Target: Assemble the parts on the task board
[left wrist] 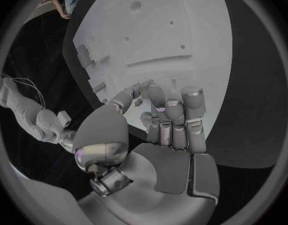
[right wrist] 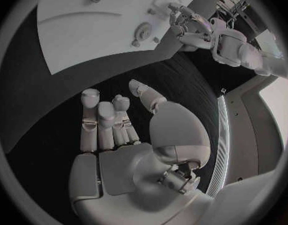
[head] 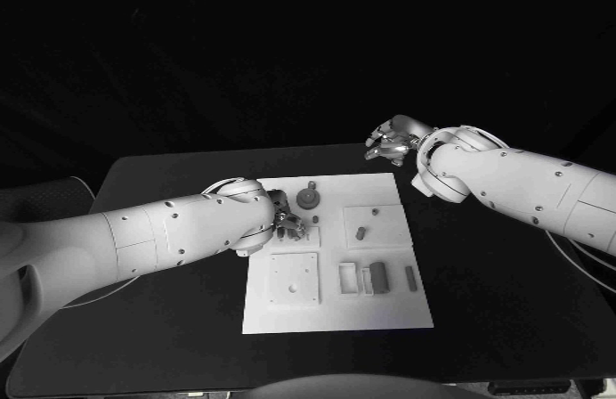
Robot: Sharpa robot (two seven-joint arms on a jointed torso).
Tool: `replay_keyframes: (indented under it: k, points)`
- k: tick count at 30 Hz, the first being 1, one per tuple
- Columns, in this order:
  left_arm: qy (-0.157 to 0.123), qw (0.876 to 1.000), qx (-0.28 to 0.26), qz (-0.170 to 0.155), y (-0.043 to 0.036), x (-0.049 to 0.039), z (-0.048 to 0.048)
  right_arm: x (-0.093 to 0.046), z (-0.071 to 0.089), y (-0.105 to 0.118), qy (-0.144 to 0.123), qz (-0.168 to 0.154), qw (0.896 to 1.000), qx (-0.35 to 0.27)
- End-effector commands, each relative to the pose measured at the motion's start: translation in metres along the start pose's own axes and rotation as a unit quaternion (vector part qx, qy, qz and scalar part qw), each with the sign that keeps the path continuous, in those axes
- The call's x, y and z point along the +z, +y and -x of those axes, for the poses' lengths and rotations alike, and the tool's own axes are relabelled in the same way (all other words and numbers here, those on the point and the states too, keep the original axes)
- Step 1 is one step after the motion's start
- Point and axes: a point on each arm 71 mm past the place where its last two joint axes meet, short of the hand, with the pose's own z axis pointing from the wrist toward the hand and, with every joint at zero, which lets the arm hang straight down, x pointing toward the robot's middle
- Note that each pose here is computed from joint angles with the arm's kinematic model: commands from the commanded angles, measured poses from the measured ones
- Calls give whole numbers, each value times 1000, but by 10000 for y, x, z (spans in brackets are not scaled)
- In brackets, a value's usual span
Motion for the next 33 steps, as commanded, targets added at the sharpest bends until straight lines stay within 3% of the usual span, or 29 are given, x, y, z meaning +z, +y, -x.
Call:
replay_keyframes:
  k: [1, 13, 33]
  points:
    - [10, 1000, -11, -7, -26, 0, -18, -1, -13, 9, 6, 5, 1000, -3]
    - [31, 999, -25, -7, -13, 9, -37, -1, -14, 10, 6, 4, 1000, -3]
    - [31, 999, -20, 9, 53, 35, -8, -3, -15, 6, 6, 4, 1000, -3]
